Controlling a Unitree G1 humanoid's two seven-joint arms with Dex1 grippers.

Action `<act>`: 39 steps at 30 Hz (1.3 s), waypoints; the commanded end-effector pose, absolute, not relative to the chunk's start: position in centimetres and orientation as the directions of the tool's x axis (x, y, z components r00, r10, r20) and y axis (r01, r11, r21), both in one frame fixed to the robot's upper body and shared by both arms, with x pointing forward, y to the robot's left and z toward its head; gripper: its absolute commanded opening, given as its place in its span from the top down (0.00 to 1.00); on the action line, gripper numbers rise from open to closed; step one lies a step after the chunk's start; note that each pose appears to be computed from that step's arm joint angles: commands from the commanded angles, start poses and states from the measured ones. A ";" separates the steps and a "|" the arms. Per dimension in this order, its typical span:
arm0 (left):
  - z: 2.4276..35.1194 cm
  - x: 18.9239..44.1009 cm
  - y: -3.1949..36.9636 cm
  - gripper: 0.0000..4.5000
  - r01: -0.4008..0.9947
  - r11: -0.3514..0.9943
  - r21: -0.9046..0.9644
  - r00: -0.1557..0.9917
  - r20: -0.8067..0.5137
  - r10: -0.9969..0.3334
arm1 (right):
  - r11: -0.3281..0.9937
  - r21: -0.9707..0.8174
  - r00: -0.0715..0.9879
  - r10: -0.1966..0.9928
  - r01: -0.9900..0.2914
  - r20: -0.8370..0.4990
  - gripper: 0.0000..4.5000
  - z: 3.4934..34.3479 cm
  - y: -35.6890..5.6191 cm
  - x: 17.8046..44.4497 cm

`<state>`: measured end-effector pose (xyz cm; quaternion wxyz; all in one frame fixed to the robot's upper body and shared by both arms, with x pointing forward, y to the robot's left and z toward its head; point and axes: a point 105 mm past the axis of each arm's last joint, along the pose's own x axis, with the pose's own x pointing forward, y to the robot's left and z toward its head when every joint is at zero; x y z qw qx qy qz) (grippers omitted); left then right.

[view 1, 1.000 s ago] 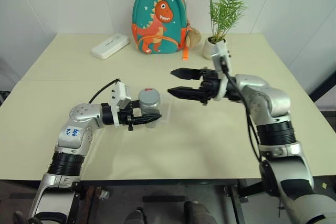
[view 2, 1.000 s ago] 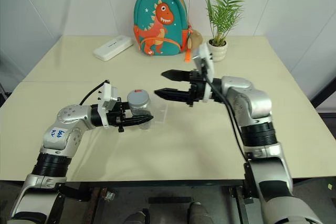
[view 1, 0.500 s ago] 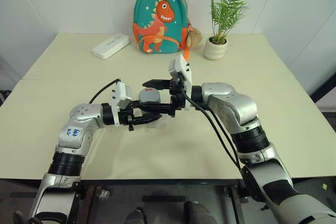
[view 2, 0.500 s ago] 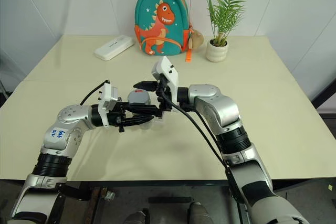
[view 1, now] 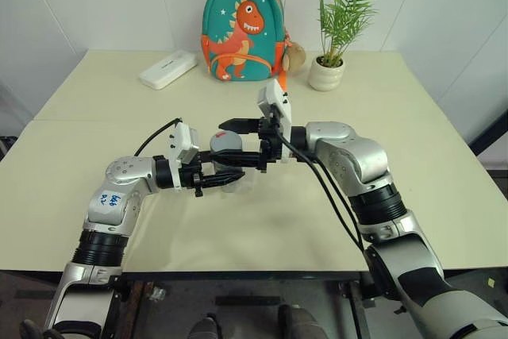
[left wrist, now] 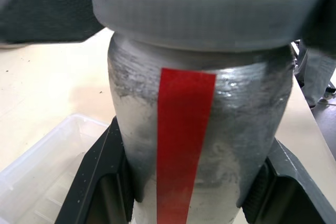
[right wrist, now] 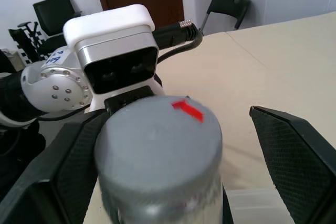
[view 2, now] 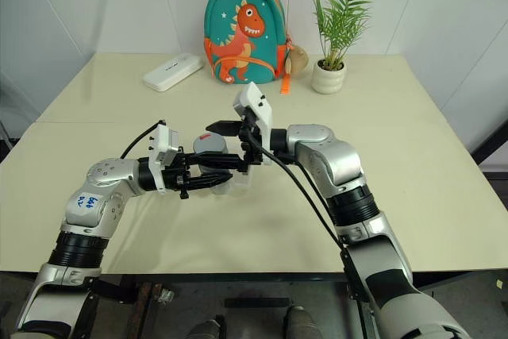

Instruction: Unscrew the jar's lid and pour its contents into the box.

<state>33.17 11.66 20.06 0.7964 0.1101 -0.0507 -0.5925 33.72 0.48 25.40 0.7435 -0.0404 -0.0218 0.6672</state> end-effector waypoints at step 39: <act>21.1 32.7 11.9 0.55 0.922 0.263 0.285 0.282 -0.025 -0.959 | -0.008 -0.152 -0.015 0.999 -0.988 0.042 0.00 27.6 1.3 31.9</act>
